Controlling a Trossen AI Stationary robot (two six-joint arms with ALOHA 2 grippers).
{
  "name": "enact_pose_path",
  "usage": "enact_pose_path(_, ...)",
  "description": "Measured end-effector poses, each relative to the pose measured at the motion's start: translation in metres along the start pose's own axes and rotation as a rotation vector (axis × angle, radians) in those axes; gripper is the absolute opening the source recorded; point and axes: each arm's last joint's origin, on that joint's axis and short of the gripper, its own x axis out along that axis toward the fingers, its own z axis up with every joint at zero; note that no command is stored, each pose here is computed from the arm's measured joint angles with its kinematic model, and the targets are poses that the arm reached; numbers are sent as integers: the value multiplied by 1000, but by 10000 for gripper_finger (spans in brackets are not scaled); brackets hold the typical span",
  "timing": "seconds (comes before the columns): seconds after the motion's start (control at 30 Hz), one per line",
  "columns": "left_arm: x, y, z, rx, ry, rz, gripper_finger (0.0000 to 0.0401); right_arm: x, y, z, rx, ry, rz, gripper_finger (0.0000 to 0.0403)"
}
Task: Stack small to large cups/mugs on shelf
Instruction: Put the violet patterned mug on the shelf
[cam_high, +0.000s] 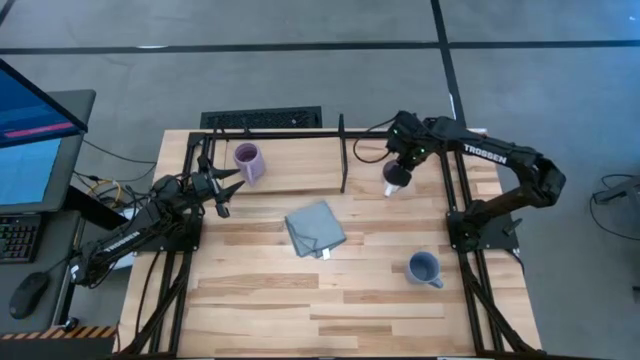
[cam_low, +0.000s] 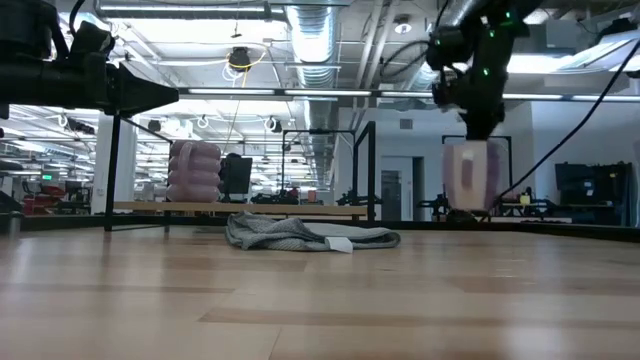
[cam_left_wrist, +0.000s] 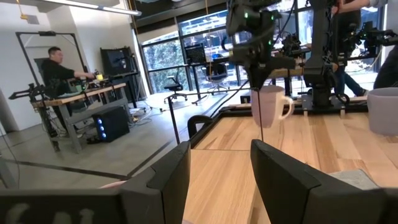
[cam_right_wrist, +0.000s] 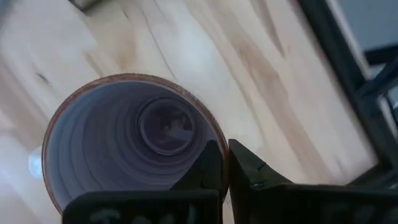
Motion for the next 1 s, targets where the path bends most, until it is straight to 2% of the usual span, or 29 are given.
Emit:
enact_pose_path(0.63,0,0,0,0,0,0,162,-104,33,37,-96,-295,9,17)
enact_pose_path(1.0,0,0,0,0,1,0,162,-138,46,52,-153,-520,-7,17)
